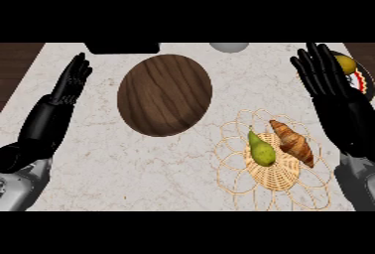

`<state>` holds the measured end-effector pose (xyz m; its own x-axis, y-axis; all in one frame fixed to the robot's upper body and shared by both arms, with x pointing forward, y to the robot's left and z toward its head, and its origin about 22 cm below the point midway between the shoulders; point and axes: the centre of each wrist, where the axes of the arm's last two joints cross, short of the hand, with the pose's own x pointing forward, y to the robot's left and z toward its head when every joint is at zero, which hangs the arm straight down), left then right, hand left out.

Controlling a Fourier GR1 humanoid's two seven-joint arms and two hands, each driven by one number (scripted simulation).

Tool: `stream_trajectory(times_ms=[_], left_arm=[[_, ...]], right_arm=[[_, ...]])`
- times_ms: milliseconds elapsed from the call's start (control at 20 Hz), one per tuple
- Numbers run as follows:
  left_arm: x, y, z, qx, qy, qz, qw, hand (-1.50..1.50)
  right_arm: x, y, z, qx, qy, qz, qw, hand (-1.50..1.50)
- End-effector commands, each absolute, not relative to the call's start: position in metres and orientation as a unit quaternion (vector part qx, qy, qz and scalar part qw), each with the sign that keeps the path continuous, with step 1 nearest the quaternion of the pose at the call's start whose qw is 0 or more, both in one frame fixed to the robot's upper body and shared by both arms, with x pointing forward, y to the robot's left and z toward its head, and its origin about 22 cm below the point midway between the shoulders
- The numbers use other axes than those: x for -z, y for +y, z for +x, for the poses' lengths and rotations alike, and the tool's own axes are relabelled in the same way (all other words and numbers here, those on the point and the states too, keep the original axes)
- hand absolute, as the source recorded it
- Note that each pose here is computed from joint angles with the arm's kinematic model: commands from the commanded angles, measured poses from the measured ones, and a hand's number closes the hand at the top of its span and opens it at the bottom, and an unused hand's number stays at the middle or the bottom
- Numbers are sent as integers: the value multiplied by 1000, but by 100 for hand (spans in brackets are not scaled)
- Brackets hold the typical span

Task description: Pick the pear from the placemat and place it in the bowl

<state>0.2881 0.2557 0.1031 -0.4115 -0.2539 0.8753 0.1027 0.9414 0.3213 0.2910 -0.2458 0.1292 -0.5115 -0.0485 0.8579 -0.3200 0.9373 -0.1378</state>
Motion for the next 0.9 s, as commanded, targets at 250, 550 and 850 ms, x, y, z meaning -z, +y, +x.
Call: stream_trajectory(times_ms=[250, 550, 850], left_arm=[[-103, 289, 299, 46, -811, 97, 575, 0], [-85, 337, 290, -19, -777, 118, 618, 0], [-83, 342, 297, -21, -779, 113, 617, 0]], right_arm=[[-84, -147, 279, -210, -662, 418, 586, -150], [-65, -168, 259, -281, -745, 155, 584, -150], [-140, -199, 263, -382, -731, 99, 557, -150]])
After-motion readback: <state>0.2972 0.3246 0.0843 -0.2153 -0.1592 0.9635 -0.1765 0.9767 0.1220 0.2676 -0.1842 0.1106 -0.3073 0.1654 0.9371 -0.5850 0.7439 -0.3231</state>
